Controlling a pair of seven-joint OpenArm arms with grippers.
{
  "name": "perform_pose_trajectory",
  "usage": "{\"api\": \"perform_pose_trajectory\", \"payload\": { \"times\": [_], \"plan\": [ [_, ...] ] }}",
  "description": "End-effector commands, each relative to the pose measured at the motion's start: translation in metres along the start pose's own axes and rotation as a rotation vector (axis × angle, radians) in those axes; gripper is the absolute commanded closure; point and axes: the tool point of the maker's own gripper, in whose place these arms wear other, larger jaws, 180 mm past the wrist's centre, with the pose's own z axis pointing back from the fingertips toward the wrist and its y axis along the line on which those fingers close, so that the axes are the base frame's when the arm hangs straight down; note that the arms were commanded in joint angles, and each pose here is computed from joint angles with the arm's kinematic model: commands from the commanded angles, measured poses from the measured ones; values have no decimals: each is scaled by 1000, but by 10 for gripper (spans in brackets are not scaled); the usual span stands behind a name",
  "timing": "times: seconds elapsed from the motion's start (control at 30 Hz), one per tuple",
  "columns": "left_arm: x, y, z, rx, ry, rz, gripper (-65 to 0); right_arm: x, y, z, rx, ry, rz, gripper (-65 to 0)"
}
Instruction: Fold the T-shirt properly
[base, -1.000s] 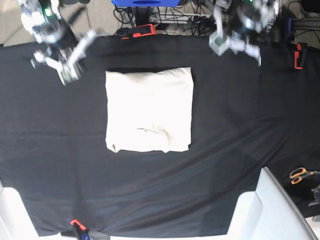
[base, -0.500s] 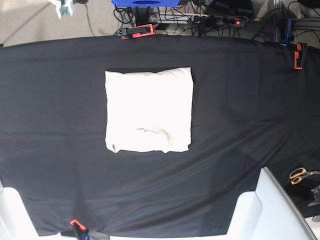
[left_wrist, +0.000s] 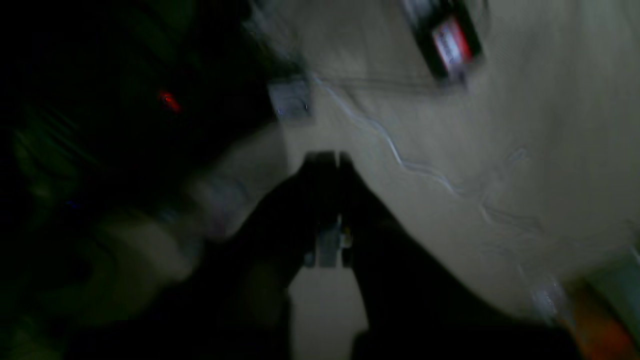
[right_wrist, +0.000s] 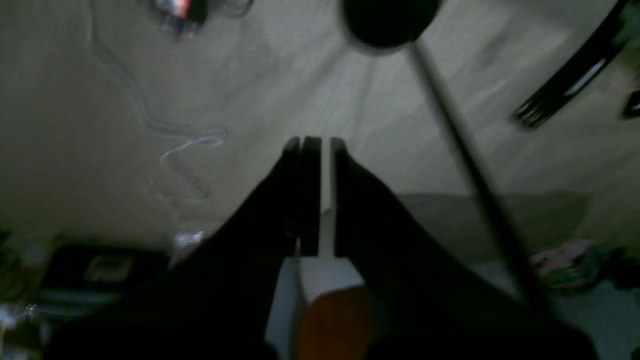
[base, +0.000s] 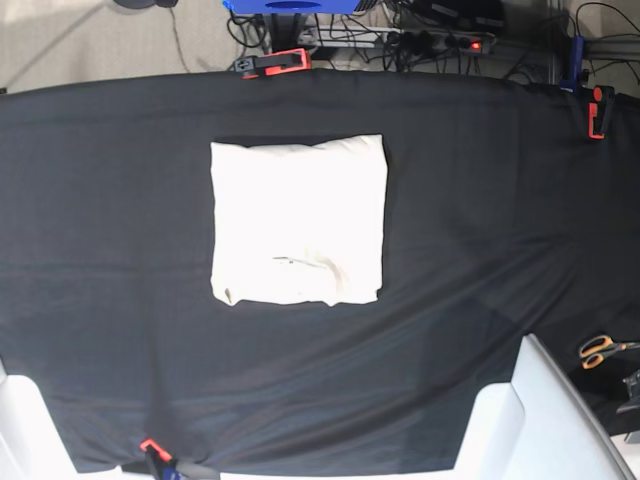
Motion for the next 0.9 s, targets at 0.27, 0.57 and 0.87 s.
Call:
{"api": "perform_pose_trajectory", "payload": {
  "times": [0.27, 0.57, 0.87],
  "plan": [
    [48, -5, -21, -5, -26, 5, 0, 24, -28, -1, -53, -111, 8, -35],
    [59, 6, -24, 13, -39, 2, 0, 50, 14, 0, 8, -151, -13, -35],
    [58, 9, -24, 16, -34, -1, 0, 66, 16, 0, 11, -174, -17, -35]
  ]
}}
